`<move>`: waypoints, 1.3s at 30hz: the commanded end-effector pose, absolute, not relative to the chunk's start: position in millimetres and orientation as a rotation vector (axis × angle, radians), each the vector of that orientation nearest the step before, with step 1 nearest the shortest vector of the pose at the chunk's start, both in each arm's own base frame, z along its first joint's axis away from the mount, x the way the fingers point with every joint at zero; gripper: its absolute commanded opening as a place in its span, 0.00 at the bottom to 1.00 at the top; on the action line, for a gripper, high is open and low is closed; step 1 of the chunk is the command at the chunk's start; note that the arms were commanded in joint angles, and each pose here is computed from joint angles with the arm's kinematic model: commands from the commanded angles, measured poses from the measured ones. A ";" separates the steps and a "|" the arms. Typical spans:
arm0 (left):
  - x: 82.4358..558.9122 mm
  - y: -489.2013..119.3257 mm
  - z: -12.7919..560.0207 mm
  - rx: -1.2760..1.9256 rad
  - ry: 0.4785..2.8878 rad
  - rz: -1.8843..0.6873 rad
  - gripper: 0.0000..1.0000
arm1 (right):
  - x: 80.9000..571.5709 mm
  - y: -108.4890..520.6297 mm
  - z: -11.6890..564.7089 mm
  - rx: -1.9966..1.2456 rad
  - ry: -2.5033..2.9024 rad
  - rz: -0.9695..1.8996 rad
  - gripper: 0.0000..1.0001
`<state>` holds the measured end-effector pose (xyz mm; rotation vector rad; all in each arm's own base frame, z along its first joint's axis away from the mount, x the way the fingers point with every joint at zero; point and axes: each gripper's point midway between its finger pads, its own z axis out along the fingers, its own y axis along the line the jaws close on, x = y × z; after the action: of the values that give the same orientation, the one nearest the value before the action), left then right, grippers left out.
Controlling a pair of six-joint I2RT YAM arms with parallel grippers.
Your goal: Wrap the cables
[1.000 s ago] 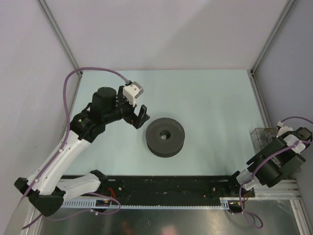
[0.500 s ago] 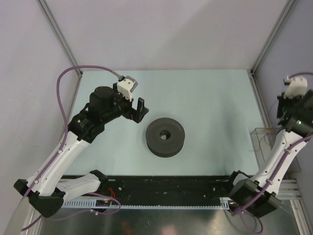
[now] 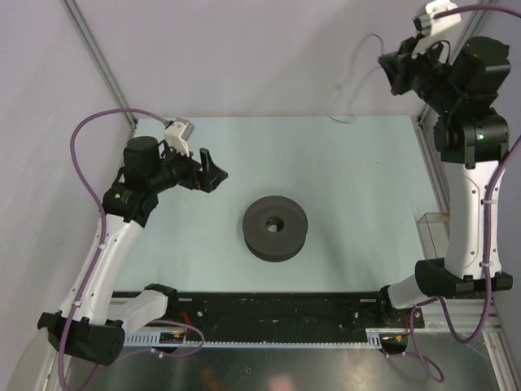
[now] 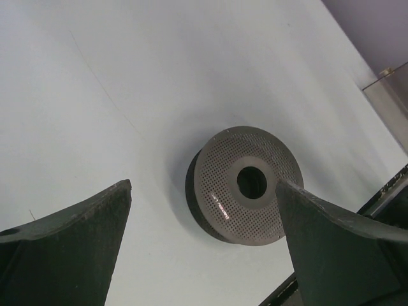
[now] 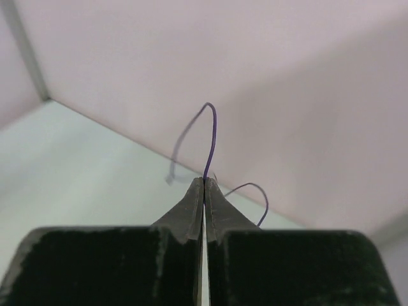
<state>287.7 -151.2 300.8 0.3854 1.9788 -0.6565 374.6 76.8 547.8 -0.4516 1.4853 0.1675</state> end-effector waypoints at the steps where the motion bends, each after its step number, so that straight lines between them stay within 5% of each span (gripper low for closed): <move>1: 281.4 -155.9 323.7 0.444 1.876 -0.749 0.99 | 364.1 125.1 584.2 -0.462 1.370 0.319 0.00; 7: 287.3 -153.1 306.5 0.532 1.868 -0.692 0.99 | 377.7 166.9 495.4 -0.567 1.512 0.388 0.00; 15: 302.7 -139.4 238.5 0.596 2.001 -0.571 0.97 | 381.7 160.0 260.0 -0.731 2.005 0.328 0.00; 19: 308.0 -134.2 207.2 0.633 2.071 -0.537 0.95 | 375.0 142.9 191.1 -0.766 2.195 0.320 0.00; 39: 401.1 -197.6 167.0 0.860 2.067 -0.721 0.78 | 449.2 114.5 198.0 -0.626 2.030 0.239 0.00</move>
<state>378.6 -168.2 145.7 0.7376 2.2109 -0.6851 425.0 110.4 186.2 -0.6423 2.1138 0.2546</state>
